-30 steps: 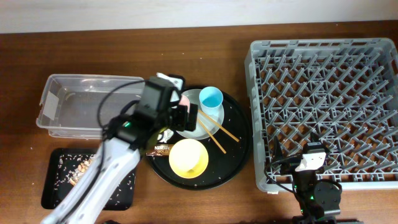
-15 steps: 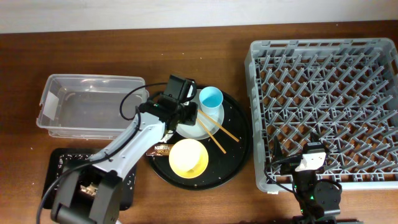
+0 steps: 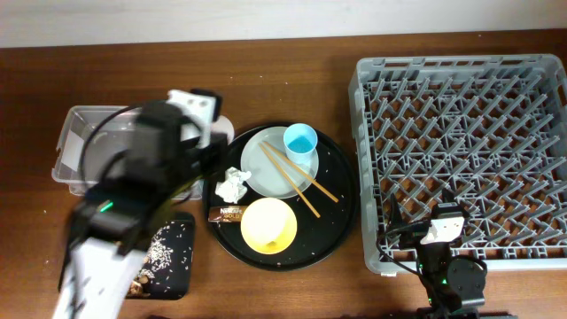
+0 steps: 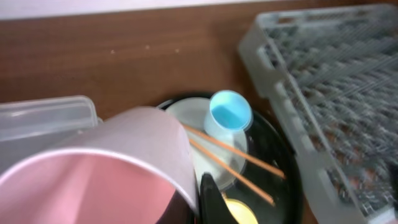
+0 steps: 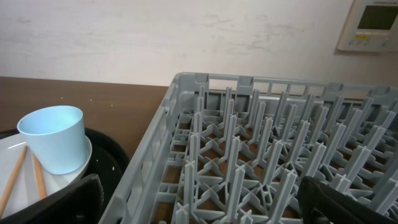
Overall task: Sort waste into correct bins and load items into the dishwasher rack
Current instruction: 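Grasp the pink cup with the left gripper and lift it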
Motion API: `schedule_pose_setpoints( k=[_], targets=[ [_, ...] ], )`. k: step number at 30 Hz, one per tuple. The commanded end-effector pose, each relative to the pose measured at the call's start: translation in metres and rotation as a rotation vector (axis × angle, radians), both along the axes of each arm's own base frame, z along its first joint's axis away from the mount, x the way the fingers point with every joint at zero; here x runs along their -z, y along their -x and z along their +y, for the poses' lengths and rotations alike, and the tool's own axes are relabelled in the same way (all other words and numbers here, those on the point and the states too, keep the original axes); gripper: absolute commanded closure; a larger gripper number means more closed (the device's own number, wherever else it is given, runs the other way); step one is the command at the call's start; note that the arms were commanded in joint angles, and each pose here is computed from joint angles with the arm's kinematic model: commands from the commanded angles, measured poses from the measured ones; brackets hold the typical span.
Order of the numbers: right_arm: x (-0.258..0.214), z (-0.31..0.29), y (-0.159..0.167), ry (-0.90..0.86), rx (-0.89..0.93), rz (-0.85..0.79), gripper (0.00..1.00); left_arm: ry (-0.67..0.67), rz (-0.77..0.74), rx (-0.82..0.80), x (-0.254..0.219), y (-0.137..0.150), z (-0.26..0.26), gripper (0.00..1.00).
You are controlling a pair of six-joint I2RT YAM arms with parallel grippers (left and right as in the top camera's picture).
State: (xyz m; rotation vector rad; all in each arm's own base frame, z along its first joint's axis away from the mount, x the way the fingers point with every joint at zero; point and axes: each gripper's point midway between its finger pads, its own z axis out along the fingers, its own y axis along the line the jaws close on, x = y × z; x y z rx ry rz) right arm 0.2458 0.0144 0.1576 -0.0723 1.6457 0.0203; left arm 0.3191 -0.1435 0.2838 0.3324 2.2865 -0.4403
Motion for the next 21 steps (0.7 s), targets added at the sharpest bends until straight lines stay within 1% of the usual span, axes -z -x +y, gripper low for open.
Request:
schedule_pose_setpoints(
  k=[1, 2, 4, 5, 7, 8, 9, 10, 11, 12, 13, 14, 16, 17, 19, 20, 21],
  targets=[
    [0.003, 0.000, 0.000, -0.004, 0.004, 0.005, 0.02, 0.395, -0.111, 0.562, -0.068, 0.084, -0.012, 1.00],
    [0.003, 0.000, 0.000, -0.004, 0.004, 0.005, 0.02, 0.524, -0.109, 0.609, -0.079, 0.098, -0.004, 1.00],
    [0.003, 0.000, 0.000, -0.004, 0.004, 0.005, 0.02, 0.562, -0.028, 0.545, -0.065, 0.089, 0.007, 1.00],
    [0.003, 0.000, 0.000, -0.004, 0.004, 0.005, 0.02, 0.581, 0.002, 0.550, -0.060, 0.085, 0.005, 1.00],
    [0.002, 0.000, 0.000, -0.004, 0.003, 0.004, 0.02, 0.683, 0.049, 0.634, -0.059, 0.081, -0.008, 1.00],
    [0.002, 0.000, 0.000, -0.004, 0.003, 0.004, 0.02, 0.714, 0.061, 0.671, -0.057, 0.080, -0.014, 1.00],
    [0.002, 0.002, 0.000, -0.007, -0.009, 0.004, 0.02, 0.747, 0.082, 0.750, -0.048, 0.076, -0.029, 1.00],
    [0.002, 0.006, 0.001, -0.074, -0.025, 0.008, 0.02, 0.753, 0.110, 0.783, -0.039, 0.071, -0.039, 1.00],
    [0.000, 0.011, 0.001, -0.225, -0.043, 0.013, 0.02, 0.799, 0.146, 0.831, -0.032, 0.067, -0.052, 1.00],
    [-0.004, 0.020, 0.002, -0.374, -0.089, 0.021, 0.02, 0.847, 0.157, 0.861, -0.031, 0.064, -0.057, 1.00],
    [-0.008, 0.039, 0.007, -0.448, -0.199, 0.047, 0.02, 0.857, 0.147, 0.875, -0.026, 0.057, -0.060, 1.00],
    [-0.019, 0.061, 0.016, -0.450, -0.338, 0.056, 0.02, 0.842, 0.130, 0.880, -0.020, 0.050, -0.061, 1.00],
    [-0.042, 0.084, 0.033, -0.445, -0.495, 0.056, 0.02, 0.831, 0.100, 0.895, -0.020, 0.046, -0.061, 1.00],
    [-0.063, 0.095, 0.046, -0.461, -0.576, 0.069, 0.02, 0.831, 0.090, 0.900, -0.021, 0.045, -0.061, 1.00],
    [-0.114, 0.112, 0.069, -0.555, -0.710, 0.112, 0.02, 0.832, 0.092, 0.904, -0.021, 0.046, -0.062, 1.00],
    [-0.134, 0.122, 0.078, -0.552, -0.791, 0.143, 0.02, 0.836, 0.093, 0.911, -0.022, 0.048, -0.064, 1.00],
    [-0.144, 0.128, 0.080, -0.558, -0.840, 0.190, 0.02, 0.836, 0.097, 0.920, -0.022, 0.050, -0.066, 1.00]
  ],
)
